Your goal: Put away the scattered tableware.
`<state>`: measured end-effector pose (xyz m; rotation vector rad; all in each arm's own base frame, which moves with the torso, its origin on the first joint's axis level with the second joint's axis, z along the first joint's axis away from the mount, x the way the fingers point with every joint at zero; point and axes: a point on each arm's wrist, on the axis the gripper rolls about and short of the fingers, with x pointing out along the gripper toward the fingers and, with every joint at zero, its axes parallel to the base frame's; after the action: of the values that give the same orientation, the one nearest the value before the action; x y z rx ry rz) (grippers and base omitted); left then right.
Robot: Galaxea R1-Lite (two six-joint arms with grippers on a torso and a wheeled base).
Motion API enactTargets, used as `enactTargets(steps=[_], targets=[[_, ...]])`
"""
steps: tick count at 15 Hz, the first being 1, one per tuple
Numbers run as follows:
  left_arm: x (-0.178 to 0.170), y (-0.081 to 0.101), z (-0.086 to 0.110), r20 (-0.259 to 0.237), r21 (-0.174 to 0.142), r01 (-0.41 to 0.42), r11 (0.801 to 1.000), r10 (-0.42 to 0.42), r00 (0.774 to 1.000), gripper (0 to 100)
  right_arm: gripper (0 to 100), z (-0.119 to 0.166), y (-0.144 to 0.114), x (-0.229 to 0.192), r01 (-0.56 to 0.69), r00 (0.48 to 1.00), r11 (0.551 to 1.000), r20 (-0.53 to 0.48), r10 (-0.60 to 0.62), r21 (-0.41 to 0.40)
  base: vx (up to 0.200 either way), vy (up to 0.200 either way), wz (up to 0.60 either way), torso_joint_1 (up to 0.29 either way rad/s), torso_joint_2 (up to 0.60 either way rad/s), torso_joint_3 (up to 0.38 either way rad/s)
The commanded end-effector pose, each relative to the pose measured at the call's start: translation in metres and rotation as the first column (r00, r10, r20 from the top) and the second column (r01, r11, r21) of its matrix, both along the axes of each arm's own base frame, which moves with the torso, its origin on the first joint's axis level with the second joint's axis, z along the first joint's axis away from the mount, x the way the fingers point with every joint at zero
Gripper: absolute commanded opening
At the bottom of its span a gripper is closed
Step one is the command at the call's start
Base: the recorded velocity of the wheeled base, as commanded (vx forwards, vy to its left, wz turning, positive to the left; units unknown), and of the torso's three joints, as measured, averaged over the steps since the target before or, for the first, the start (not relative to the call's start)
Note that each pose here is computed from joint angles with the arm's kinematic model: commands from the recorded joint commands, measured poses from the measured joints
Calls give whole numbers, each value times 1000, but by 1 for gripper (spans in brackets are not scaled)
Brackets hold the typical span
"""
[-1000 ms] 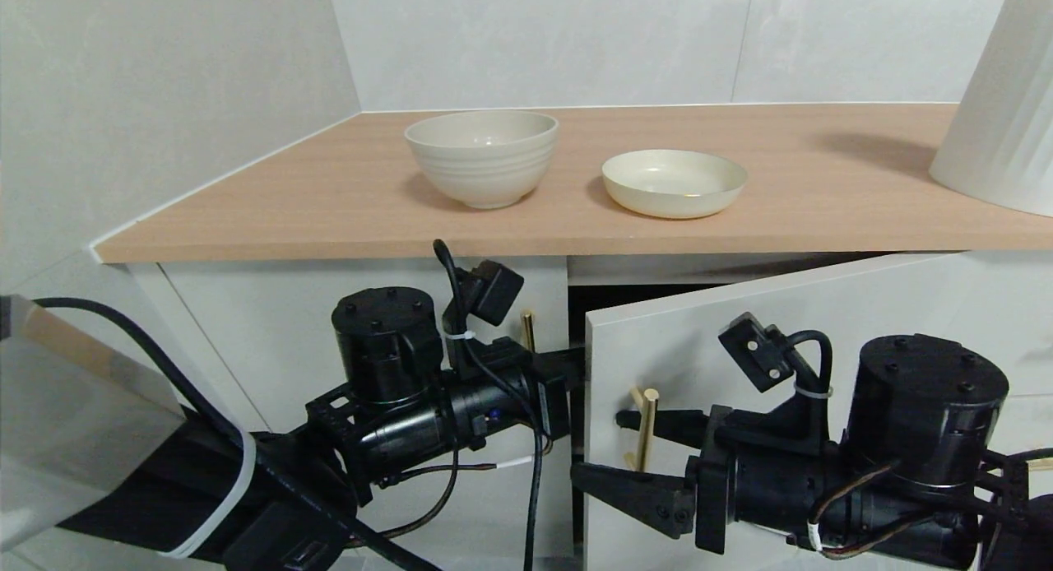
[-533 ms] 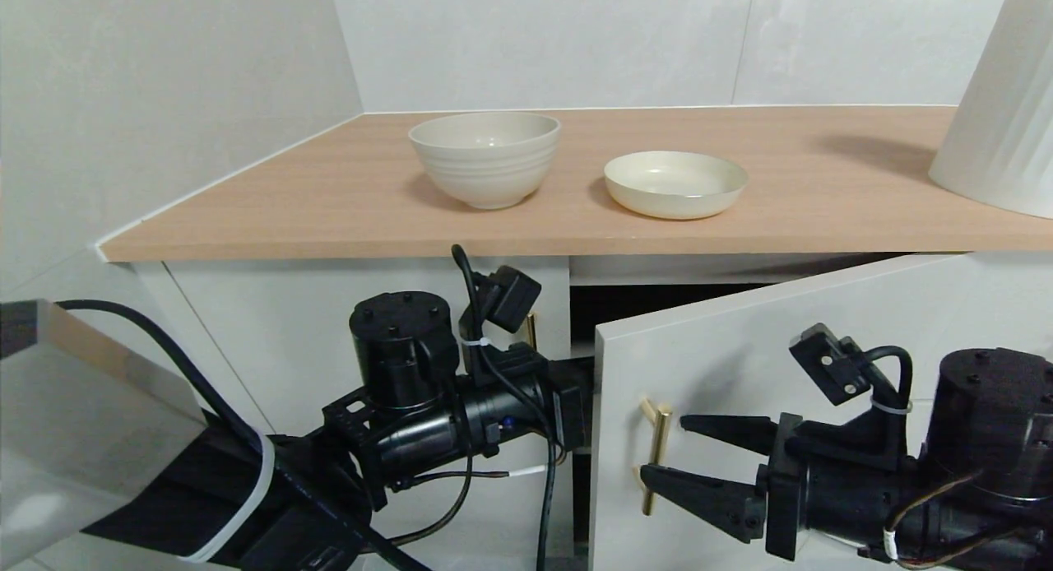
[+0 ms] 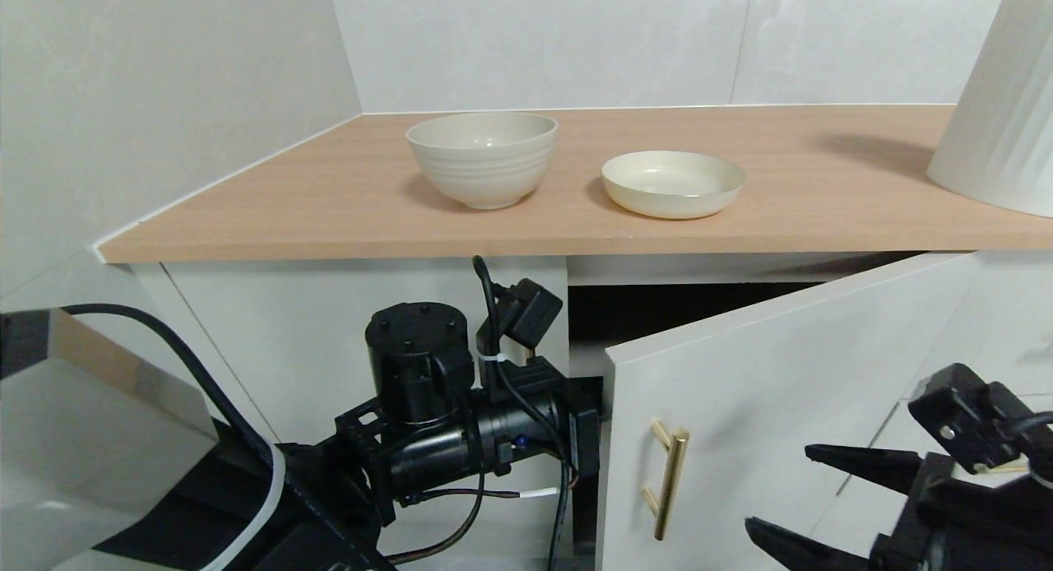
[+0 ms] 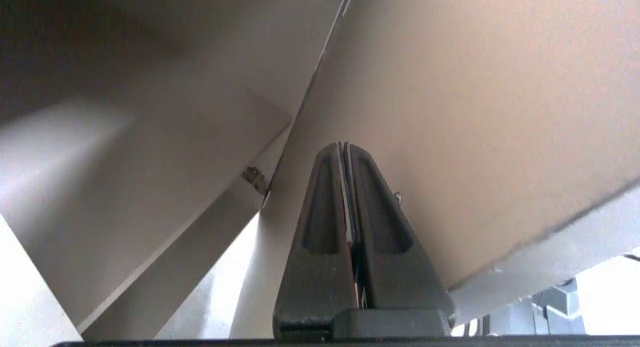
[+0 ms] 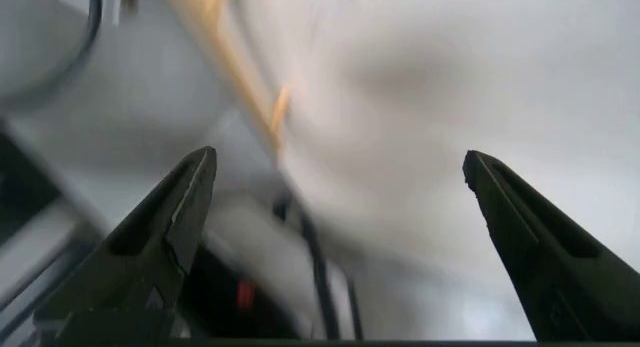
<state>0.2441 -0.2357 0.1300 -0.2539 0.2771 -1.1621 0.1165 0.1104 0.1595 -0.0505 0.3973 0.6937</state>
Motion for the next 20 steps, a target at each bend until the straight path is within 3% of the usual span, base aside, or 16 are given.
enactTargets(steps=[1,8,13,20], targets=[[-2,0,0,-1,1,-4,1000,4,1000,0,100,26,-15,-20,-20,997,997,70,15,72,0,0,0,0,0,0],[-4,-3,-5,-12,12,7,1000,-7,1000,0,100,25,-15,-20,-22,998,997,63,18,68,0,0,0,0,0,0],[-1,-7,-13,-28,26,12,1000,-11,1000,0,100,26,-15,-20,-37,998,997,63,32,75,-200,0,0,9,3,3],[0,-12,-18,-36,32,17,999,-16,999,0,100,32,-19,-24,-42,996,993,86,32,112,0,0,0,0,0,0]])
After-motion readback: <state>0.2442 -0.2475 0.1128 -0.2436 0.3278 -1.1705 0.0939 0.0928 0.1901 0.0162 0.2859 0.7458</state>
